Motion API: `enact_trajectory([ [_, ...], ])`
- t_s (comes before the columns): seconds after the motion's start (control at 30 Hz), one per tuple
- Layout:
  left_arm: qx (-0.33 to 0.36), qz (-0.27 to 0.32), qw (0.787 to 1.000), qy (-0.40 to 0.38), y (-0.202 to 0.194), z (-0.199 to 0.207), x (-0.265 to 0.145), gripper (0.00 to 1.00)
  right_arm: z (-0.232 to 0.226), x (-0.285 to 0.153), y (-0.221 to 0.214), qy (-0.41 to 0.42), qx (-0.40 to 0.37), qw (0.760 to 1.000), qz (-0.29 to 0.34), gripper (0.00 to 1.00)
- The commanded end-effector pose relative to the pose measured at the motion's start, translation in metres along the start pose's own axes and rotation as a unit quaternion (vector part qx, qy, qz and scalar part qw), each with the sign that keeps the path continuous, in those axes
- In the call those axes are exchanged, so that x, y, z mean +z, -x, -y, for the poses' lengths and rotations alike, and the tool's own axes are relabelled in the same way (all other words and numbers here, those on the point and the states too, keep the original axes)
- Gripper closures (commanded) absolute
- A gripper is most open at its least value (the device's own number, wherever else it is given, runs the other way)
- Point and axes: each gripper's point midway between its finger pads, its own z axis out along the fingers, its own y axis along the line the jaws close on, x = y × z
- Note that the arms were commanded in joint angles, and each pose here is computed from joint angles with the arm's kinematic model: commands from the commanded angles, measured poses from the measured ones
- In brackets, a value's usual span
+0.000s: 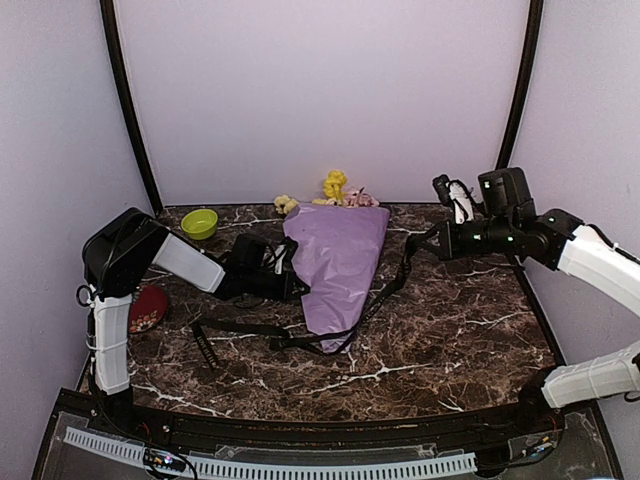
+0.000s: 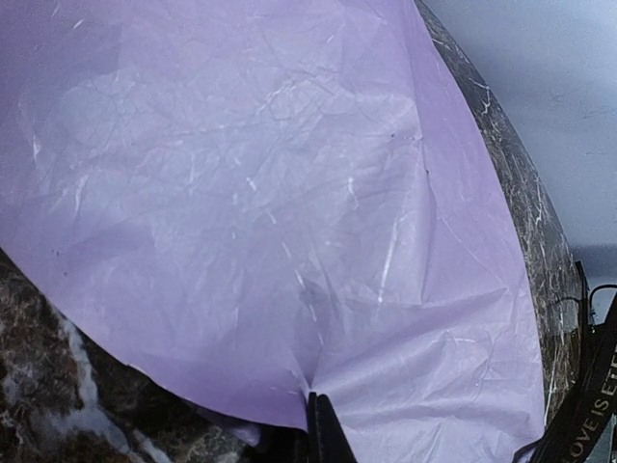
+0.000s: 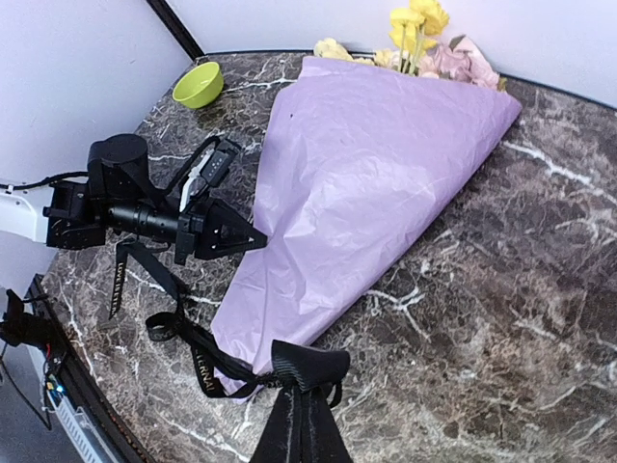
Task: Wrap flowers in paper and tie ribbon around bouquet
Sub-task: Place the right side of the ribbon at the center of the board.
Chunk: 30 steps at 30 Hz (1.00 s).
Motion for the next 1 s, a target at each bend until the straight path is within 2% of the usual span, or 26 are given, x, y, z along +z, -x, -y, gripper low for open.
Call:
enact_trajectory([
  [0.0, -0.017, -0.036, 0.998, 0.053, -0.022, -0.024, -0.003, 1.00, -0.024, -0.014, 0.007, 0.087, 0.019, 0.996, 0.033, 1.00],
  [0.1, -0.016, -0.036, 0.998, 0.051, -0.021, -0.023, -0.003, 1.00, -0.027, -0.008, -0.006, 0.098, 0.002, 0.995, -0.004, 1.00],
  [0.17, -0.014, -0.037, 0.998, 0.051, -0.020, -0.023, -0.003, 1.00, -0.056, -0.018, -0.003, 0.174, -0.023, 0.984, -0.005, 1.00],
  [0.23, -0.012, -0.039, 0.998, 0.054, -0.021, -0.024, -0.003, 1.00, -0.090, -0.039, 0.008, 0.253, -0.058, 0.966, 0.017, 1.00],
  [0.3, -0.012, -0.039, 0.998, 0.056, -0.021, -0.025, -0.003, 1.00, -0.115, -0.061, 0.021, 0.297, -0.095, 0.949, 0.041, 1.00],
  [0.57, -0.009, -0.041, 0.997, 0.057, -0.022, -0.025, -0.003, 1.00, -0.175, -0.147, 0.067, 0.401, -0.183, 0.891, 0.110, 1.00],
  [0.67, -0.009, -0.041, 0.997, 0.058, -0.022, -0.026, -0.003, 1.00, -0.184, -0.167, 0.080, 0.411, -0.193, 0.880, 0.138, 1.00],
  [0.8, -0.009, -0.041, 0.997, 0.058, -0.022, -0.026, -0.003, 1.00, -0.181, -0.173, 0.091, 0.386, -0.192, 0.887, 0.167, 1.00],
  [0.87, -0.009, -0.041, 0.997, 0.059, -0.022, -0.026, -0.003, 1.00, -0.171, -0.167, 0.099, 0.345, -0.185, 0.902, 0.181, 1.00],
  [0.97, -0.009, -0.043, 0.997, 0.059, -0.023, -0.026, -0.004, 1.00, -0.151, -0.142, 0.096, 0.294, -0.167, 0.926, 0.166, 1.00],
])
